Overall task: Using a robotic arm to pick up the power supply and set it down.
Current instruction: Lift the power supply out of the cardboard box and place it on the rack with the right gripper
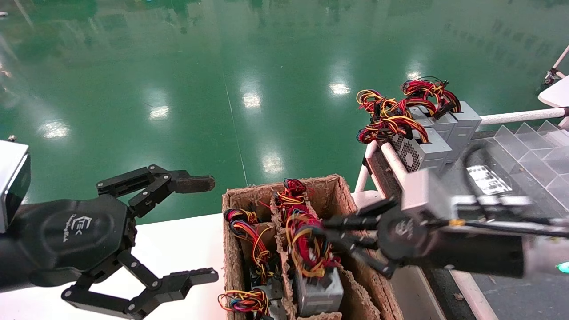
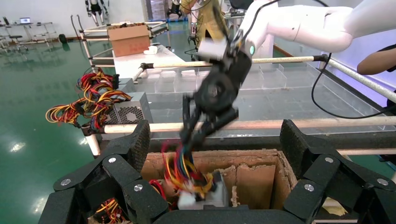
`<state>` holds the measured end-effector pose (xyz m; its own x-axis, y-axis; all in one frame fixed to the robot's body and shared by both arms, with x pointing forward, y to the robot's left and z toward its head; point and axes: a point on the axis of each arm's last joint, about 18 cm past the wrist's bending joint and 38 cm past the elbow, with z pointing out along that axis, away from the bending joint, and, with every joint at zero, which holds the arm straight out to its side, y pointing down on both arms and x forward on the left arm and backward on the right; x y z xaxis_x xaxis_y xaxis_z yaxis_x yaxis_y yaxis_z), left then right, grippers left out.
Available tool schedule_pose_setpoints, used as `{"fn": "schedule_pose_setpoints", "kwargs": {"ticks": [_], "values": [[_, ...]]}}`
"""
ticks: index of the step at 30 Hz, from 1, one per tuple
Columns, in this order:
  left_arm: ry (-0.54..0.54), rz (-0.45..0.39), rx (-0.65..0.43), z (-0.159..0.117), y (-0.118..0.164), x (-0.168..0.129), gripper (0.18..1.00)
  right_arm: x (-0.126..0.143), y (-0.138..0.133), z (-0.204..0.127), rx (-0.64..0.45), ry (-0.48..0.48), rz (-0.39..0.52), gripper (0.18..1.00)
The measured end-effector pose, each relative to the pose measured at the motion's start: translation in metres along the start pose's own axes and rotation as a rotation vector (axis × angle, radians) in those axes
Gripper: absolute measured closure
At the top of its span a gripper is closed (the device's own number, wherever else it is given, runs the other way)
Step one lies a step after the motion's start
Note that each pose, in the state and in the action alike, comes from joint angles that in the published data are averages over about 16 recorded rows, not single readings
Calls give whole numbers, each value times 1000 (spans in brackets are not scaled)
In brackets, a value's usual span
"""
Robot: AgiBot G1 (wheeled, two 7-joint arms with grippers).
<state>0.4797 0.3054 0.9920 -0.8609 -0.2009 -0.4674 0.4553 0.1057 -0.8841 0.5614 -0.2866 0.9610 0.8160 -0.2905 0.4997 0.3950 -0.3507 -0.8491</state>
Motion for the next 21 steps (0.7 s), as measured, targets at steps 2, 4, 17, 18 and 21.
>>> {"fn": "schedule_pose_setpoints", "kwargs": {"ticks": [2,4,17,18,21], "values": [[0,0,0,0,0,0,184,2,-10,-11,26,33,-22,947],[0,0,0,0,0,0,184,5,-19,-23,52,70,-44,948],[0,0,0,0,0,0,184,30,-60,-114,150,366,-137,948],[0,0,0,0,0,0,184,32,-60,-122,149,389,-139,948],[0,0,0,0,0,0,184,38,-60,-144,141,455,-142,948]]}}
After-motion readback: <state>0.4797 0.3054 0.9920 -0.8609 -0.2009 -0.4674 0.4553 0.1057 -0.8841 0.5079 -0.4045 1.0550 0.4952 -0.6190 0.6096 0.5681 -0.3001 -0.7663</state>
